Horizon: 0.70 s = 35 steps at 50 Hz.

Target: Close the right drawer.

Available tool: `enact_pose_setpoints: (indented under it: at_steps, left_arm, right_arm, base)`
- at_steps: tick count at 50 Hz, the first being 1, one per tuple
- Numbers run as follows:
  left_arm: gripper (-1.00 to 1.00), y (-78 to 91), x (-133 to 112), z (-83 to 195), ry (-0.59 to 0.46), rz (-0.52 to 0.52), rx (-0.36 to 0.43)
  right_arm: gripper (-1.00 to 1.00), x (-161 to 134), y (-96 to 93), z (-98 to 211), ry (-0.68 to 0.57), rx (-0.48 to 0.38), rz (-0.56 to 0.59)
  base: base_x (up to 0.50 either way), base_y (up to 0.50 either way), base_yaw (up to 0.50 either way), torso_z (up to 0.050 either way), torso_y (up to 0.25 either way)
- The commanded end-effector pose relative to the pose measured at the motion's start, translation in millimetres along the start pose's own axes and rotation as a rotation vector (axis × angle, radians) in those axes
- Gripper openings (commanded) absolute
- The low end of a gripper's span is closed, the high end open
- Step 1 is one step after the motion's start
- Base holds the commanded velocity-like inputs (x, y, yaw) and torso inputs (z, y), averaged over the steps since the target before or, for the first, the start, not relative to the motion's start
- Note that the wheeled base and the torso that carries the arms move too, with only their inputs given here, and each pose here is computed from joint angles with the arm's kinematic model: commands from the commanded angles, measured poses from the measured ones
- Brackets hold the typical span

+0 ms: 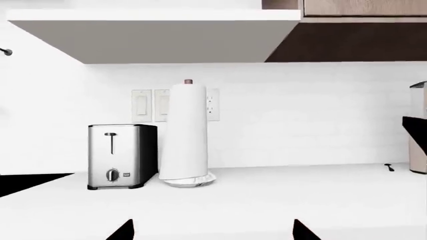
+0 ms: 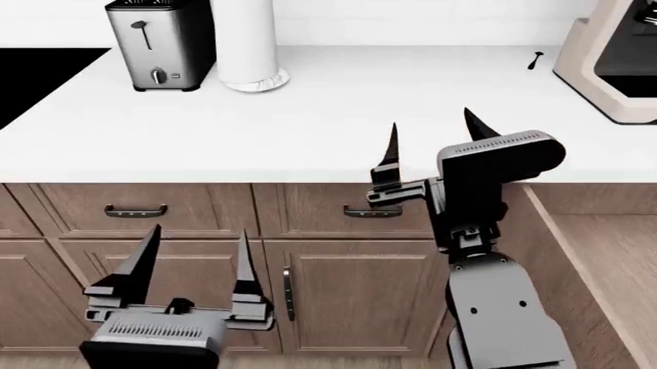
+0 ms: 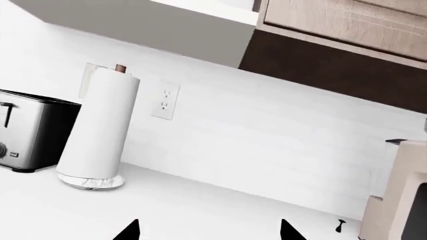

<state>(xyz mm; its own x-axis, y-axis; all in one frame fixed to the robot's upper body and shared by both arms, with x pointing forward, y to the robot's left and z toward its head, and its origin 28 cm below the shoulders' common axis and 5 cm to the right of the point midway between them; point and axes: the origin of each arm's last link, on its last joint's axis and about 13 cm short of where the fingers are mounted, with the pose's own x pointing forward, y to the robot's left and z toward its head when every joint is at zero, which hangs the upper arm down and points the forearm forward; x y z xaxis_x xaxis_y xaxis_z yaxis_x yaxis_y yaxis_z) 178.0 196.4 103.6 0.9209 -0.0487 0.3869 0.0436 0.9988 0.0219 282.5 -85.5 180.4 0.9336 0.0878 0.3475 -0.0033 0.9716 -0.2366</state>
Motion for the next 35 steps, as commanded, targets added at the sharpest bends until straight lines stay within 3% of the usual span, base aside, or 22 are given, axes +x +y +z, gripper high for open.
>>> enact_pose_setpoints:
  at_steps: [1, 15, 16, 17, 18, 21, 26, 31, 32, 35]
  left_arm:
    - [1.0, 0.1, -1, 8, -0.032, 0.0, -0.004]
    - [1.0, 2.2, -5, 30, -0.129, 0.014, -0.01]
    - [1.0, 0.7, 18, 66, -0.283, 0.03, 0.01]
    - [1.0, 5.6, 36, 100, -0.431, 0.094, 0.086]
    - [1.0, -0.2, 44, 117, -0.451, 0.024, 0.069]
    - [1.0, 2.3, 44, 95, -0.091, 0.047, 0.064]
    - [1.0, 3.1, 46, 99, -0.146, 0.062, 0.073]
    - [1.0, 3.4, 48, 103, -0.183, 0.075, 0.046]
    - [1.0, 3.1, 50, 109, -0.259, 0.098, -0.005]
    - [1.0, 8.3, 49, 108, -0.259, 0.09, -0.008]
  right_arm:
    - [1.0, 1, -1.2, 10, -0.023, -0.016, 0.002]
    - [1.0, 1, -3.2, 25, -0.072, -0.045, 0.001]
    - [1.0, 1, -3.1, 27, -0.077, -0.048, 0.003]
    - [1.0, 1, -3.1, 28, -0.079, -0.049, 0.003]
    - [1.0, 0, -3.1, 29, -0.082, -0.051, 0.005]
    - [1.0, 0, -3.0, 32, -0.091, -0.053, 0.007]
    - [1.0, -1, -3.1, 37, -0.101, -0.061, 0.015]
    - [1.0, -2, -3.1, 46, -0.12, -0.077, 0.022]
    - [1.0, -3, -3.6, 48, -0.125, -0.078, 0.022]
    - [1.0, -2, -4.3, 52, -0.134, -0.086, 0.022]
  base:
    - [0.0, 0.0, 0.0, 0.0, 0.0]
    - [0.0, 0.0, 0.0, 0.0, 0.0]
    - [0.0, 0.0, 0.0, 0.0, 0.0]
    - [0.0, 0.0, 0.0, 0.0, 0.0]
    - [0.0, 0.0, 0.0, 0.0, 0.0]
    - [0.0, 0.0, 0.0, 0.0, 0.0]
    - [0.0, 0.0, 0.0, 0.0, 0.0]
    - [0.0, 0.0, 0.0, 0.0, 0.0]
    - [0.0, 0.0, 0.0, 0.0, 0.0]
    - [0.0, 0.0, 0.0, 0.0, 0.0]
